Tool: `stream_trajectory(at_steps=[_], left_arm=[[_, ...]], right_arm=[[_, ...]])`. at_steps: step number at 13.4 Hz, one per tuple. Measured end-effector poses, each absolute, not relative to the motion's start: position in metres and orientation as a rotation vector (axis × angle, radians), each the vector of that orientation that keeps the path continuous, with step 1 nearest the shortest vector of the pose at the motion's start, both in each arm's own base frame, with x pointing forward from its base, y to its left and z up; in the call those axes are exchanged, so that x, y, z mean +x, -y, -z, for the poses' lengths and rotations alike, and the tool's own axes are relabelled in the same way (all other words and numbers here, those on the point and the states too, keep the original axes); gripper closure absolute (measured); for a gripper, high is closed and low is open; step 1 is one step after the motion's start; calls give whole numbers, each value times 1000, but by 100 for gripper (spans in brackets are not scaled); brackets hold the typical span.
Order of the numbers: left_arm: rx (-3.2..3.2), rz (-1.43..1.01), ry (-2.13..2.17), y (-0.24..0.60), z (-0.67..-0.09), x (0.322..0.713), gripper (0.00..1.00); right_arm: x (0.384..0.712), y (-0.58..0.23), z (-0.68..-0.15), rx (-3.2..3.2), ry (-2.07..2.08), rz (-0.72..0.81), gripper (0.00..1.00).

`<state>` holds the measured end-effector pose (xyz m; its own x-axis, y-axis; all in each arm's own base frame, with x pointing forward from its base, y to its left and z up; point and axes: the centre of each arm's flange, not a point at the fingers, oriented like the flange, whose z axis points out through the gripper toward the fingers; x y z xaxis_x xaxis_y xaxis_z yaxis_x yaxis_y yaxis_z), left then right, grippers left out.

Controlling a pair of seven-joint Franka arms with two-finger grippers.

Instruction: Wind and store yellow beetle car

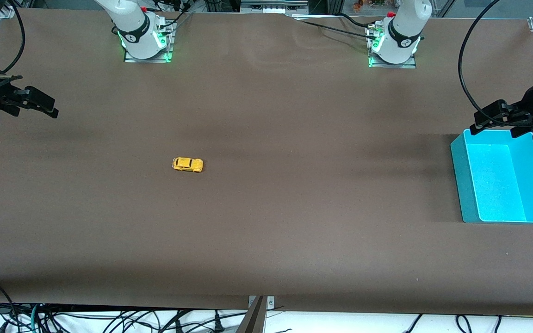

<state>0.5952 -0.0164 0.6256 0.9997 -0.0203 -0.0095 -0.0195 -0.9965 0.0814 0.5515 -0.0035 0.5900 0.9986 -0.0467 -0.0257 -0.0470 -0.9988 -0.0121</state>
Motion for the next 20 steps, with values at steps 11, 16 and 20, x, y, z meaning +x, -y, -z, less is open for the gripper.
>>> stream_trajectory(at_steps=[11,16,20], left_arm=[[3060,43,29,16,-616,597,0],[3060,43,28,16,-616,597,0],[3060,43,25,15,-616,597,0]], right_arm=[[558,-2,-575,-3128,-56,-82,0],[557,-2,-573,-3127,-55,-101,0],[555,-5,-555,-3120,-15,-233,0]])
